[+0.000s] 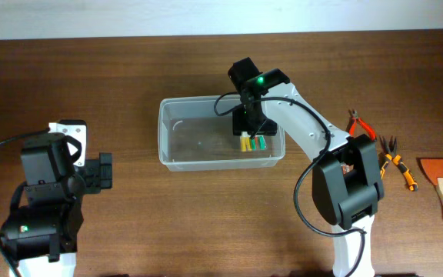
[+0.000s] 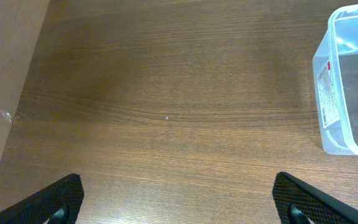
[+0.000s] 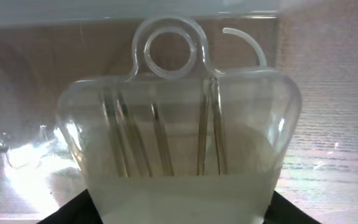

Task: Pack container
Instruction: 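Lower the blister pack into the container and open the right gripper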

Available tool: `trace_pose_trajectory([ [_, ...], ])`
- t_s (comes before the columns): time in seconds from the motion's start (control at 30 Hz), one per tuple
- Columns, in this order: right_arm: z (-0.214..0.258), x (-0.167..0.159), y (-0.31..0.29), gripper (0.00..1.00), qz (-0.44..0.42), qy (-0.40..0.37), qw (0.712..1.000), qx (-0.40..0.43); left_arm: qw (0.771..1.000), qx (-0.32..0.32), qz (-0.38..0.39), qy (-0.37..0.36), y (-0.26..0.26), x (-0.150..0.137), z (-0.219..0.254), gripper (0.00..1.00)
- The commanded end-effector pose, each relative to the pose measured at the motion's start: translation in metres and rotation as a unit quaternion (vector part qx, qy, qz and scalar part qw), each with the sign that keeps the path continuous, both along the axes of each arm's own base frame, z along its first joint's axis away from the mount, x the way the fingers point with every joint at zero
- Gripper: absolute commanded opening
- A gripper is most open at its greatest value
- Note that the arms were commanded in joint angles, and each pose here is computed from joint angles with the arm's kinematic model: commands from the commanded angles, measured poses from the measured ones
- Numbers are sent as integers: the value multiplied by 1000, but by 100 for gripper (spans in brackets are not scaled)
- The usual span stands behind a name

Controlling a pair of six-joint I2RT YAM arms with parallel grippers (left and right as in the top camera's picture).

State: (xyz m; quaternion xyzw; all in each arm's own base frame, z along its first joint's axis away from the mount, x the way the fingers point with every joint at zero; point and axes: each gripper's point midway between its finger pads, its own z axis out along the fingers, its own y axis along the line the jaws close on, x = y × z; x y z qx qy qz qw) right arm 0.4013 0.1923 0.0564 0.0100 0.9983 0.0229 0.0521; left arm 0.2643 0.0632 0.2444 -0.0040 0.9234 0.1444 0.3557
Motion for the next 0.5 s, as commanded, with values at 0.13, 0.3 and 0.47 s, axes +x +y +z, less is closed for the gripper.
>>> trace_pose_trajectory([
  [0.13,0,-2,0,67,-6,0,1000,2,1000,1,10,-10,3,1,7,99],
  [0.3,0,-2,0,70,-6,1,1000,1,1000,1,10,-10,3,1,7,99],
  [0.47,0,-2,0,70,-5,1,1000,1,1000,1,10,-10,3,1,7,99],
])
